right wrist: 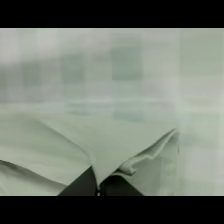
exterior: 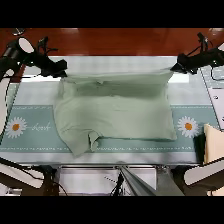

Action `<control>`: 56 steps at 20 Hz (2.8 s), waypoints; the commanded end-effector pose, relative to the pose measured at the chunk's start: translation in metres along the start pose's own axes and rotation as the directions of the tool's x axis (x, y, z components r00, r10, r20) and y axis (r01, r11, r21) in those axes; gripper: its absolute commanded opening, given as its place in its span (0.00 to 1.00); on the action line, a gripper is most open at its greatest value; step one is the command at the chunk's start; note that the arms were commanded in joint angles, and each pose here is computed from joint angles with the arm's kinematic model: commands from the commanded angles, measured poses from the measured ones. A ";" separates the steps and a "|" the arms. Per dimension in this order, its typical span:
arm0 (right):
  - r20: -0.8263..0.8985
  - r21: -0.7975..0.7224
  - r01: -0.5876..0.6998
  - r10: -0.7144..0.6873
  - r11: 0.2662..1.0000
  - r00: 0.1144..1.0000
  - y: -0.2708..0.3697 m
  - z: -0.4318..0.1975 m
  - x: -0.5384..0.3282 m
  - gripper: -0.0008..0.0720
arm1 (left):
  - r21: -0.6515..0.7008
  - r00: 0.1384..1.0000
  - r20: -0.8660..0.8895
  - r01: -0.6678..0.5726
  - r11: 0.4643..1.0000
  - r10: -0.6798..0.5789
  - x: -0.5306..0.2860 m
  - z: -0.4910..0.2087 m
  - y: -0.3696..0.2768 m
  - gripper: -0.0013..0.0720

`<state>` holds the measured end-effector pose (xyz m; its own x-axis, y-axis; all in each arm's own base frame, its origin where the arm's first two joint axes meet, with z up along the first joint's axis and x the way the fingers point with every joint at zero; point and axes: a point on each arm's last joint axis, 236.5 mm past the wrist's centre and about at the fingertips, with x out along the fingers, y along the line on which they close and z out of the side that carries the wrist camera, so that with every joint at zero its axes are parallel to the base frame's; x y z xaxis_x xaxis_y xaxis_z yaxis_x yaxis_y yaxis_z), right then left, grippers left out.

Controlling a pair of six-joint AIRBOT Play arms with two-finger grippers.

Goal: Fold the shirts.

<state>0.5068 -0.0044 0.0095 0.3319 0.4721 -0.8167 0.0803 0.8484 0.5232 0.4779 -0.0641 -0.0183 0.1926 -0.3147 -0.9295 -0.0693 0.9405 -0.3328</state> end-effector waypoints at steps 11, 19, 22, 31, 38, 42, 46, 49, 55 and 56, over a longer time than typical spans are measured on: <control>-0.393 0.079 0.109 -0.070 0.991 0.917 -0.041 -0.128 0.024 0.86 | 0.022 0.872 -0.487 -0.040 0.999 0.046 0.001 -0.128 0.044 0.98; -0.026 0.116 0.167 -0.165 0.979 0.986 -0.039 -0.147 -0.064 0.86 | -0.226 0.935 -0.350 -0.138 0.964 0.052 -0.051 -0.218 0.108 0.98; 0.033 0.148 -0.023 0.019 0.989 0.999 0.001 -0.188 -0.041 0.86 | -0.459 0.951 -0.289 -0.040 0.888 -0.106 -0.033 -0.269 0.113 0.98; 0.059 0.211 -0.154 0.145 0.965 0.988 0.022 -0.209 -0.025 0.86 | -0.546 0.946 -0.109 0.201 0.813 -0.306 0.029 -0.302 0.051 0.98; 0.111 0.296 -0.028 -0.006 0.955 0.994 -0.027 -0.190 -0.055 0.86 | -0.412 0.927 -0.132 0.270 0.870 -0.351 0.051 -0.318 0.011 0.75; -0.252 0.437 0.333 -0.242 0.835 0.937 -0.113 -0.292 -0.078 0.86 | -0.374 0.921 -0.139 0.293 0.880 -0.365 0.047 -0.316 0.007 0.04; -0.319 0.476 0.208 -0.053 0.855 0.946 -0.081 -0.333 -0.043 0.86 | -0.372 0.918 -0.107 0.319 0.872 -0.381 0.044 -0.305 0.003 0.04; -0.265 0.507 0.151 -0.014 0.849 0.964 -0.077 -0.323 -0.031 0.86 | -0.378 0.916 -0.101 0.326 0.867 -0.388 0.043 -0.303 0.001 0.04; -0.294 0.441 0.105 0.033 0.891 0.955 -0.058 -0.308 0.015 0.86 | -0.378 0.919 -0.095 0.323 0.867 -0.384 0.044 -0.302 0.002 0.04; -0.280 0.440 0.086 0.046 0.894 0.959 -0.052 -0.301 0.022 0.86 | -0.378 0.919 -0.095 0.323 0.868 -0.383 0.044 -0.302 0.002 0.04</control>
<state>0.2044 0.0197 -0.0983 0.0288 0.5551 -0.8313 0.5415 0.6904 0.4798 0.1901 -0.1128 -0.1096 0.1094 -0.6553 -0.7474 -0.3681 0.6718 -0.6428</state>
